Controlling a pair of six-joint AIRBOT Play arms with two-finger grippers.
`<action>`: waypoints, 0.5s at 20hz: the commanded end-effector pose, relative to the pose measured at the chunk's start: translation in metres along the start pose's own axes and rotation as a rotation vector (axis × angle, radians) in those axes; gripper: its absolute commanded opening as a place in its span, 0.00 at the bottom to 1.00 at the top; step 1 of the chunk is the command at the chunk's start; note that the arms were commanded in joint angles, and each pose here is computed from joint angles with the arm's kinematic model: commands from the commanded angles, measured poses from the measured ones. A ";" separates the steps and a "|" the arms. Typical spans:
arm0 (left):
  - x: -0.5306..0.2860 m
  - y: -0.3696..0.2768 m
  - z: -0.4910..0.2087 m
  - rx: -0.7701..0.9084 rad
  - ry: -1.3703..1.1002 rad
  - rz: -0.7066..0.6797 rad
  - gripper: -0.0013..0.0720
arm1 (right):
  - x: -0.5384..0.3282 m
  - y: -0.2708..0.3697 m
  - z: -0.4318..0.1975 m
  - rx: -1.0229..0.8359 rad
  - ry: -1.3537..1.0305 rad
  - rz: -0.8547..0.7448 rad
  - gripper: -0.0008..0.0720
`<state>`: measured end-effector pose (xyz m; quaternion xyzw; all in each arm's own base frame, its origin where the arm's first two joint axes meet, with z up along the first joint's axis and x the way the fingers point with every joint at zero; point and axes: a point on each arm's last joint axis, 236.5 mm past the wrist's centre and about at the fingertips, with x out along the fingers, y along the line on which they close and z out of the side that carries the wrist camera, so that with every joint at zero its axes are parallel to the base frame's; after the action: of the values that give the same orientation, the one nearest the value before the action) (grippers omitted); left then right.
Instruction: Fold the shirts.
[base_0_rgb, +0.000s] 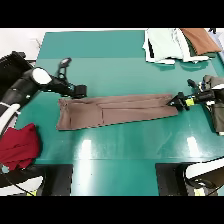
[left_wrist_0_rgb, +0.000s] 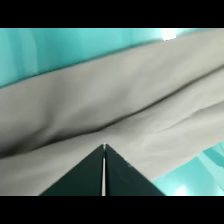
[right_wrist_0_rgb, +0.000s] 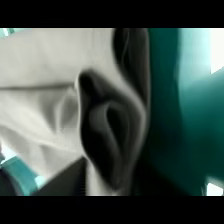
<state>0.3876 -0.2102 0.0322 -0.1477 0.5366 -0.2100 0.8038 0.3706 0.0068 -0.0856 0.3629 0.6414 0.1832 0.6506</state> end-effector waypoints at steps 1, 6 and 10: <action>0.043 -0.037 -0.012 0.028 0.025 -0.046 0.05 | 0.008 0.024 0.011 -0.092 -0.028 0.016 0.08; 0.111 -0.084 -0.021 0.091 0.105 -0.094 0.05 | -0.060 0.122 0.020 -0.338 -0.139 0.002 0.04; 0.150 -0.107 -0.028 0.122 0.150 -0.117 0.05 | -0.095 0.222 0.002 -0.533 -0.242 -0.004 0.04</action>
<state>0.3930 -0.3488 -0.0318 -0.1204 0.5648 -0.2849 0.7651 0.4166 0.0586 0.0754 0.2309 0.5299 0.2751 0.7683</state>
